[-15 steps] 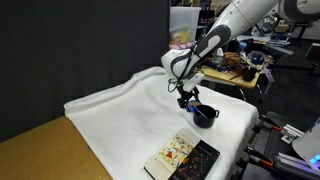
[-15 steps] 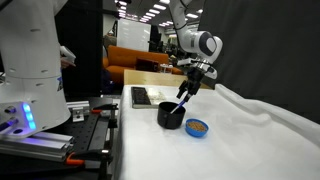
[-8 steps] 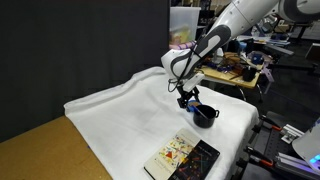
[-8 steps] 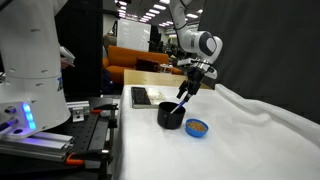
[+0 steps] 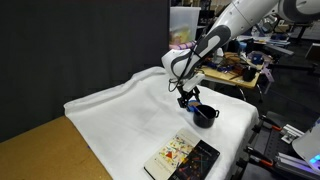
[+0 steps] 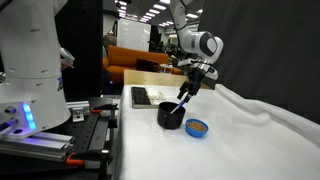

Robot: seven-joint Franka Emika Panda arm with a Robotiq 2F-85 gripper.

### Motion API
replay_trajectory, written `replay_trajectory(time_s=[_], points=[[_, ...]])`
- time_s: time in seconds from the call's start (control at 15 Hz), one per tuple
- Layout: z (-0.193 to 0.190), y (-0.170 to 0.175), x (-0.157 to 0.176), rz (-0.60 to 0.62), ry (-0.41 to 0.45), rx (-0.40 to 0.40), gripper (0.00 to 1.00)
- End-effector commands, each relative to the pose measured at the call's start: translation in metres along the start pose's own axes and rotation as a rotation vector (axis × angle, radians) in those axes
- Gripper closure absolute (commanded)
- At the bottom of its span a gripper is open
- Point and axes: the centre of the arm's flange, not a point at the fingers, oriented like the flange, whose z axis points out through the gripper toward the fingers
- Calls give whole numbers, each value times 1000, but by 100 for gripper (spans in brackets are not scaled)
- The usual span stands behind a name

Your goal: Remove the pen from the black cup and put it next to the book

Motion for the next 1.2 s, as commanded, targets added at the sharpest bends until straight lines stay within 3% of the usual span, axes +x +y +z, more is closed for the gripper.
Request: replay_trajectory(time_s=[0.0,1.13], points=[[1,-2,3,20,-7,2,0],[5,-2,5,29,-5,-2,0]])
